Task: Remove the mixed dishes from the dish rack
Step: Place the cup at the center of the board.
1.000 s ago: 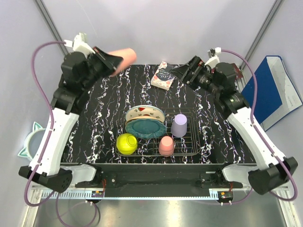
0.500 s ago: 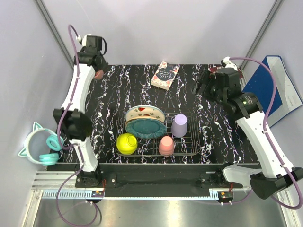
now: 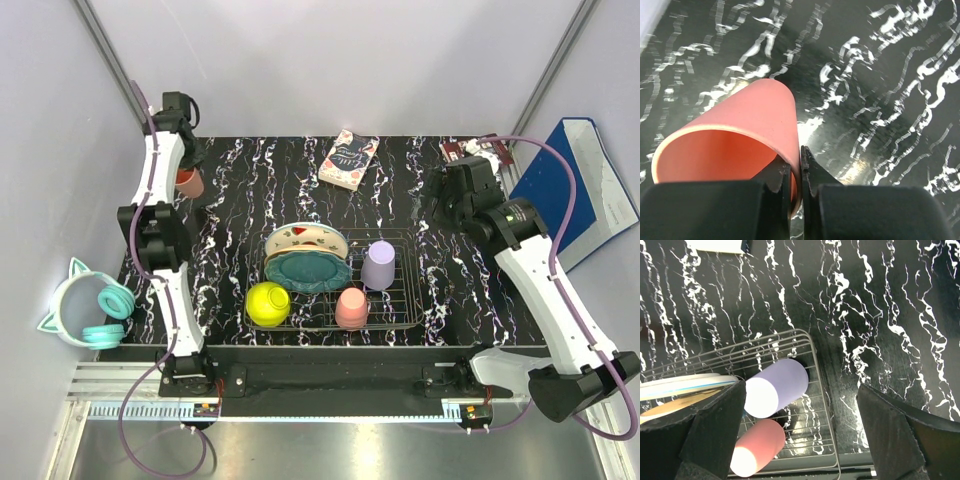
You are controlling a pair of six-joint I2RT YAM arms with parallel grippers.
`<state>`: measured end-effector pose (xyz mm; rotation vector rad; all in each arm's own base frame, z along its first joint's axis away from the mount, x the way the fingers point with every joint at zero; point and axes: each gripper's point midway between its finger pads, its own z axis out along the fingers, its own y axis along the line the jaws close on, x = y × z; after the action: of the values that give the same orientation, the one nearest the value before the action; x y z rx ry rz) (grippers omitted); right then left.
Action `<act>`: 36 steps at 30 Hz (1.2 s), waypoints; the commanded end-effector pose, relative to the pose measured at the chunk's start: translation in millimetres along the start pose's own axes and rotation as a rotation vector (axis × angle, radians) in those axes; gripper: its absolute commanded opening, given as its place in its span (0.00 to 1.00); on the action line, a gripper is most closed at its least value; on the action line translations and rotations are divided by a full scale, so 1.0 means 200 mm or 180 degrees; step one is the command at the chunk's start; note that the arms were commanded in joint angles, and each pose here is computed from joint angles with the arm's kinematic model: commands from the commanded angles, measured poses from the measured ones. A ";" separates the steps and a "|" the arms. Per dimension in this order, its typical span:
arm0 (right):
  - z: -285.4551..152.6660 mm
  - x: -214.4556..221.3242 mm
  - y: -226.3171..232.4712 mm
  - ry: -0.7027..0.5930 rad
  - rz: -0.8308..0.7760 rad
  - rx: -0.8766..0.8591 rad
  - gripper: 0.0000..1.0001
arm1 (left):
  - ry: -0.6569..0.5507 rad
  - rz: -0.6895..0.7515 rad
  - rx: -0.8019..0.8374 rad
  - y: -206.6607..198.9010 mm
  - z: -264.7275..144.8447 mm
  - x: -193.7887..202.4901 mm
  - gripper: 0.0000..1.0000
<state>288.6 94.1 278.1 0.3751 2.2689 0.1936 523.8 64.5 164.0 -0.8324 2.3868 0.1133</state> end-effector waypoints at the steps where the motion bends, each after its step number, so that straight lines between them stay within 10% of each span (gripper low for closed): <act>1: -0.01 0.02 -0.03 -0.0014 0.0066 0.0060 1.00 | -0.0003 -0.0019 0.0246 -0.12 0.06 -0.02 0.08; 15: 0.03 0.12 -0.06 0.0110 0.0072 0.0086 1.00 | 0.0012 -0.0041 0.0193 -0.12 0.13 0.00 0.12; 28: 0.05 0.11 -0.06 0.0066 -0.0023 0.0075 1.00 | -0.0788 -0.0272 0.0816 -0.19 -0.69 -0.31 0.92; 36: 0.11 0.25 0.10 0.0353 -0.0297 -0.0611 1.00 | -0.1081 0.0437 0.1522 -0.57 -1.34 0.26 0.99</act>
<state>270.4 100.9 231.2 0.3123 2.3218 0.2558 469.0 -41.0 346.9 -0.5973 2.0588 -0.1630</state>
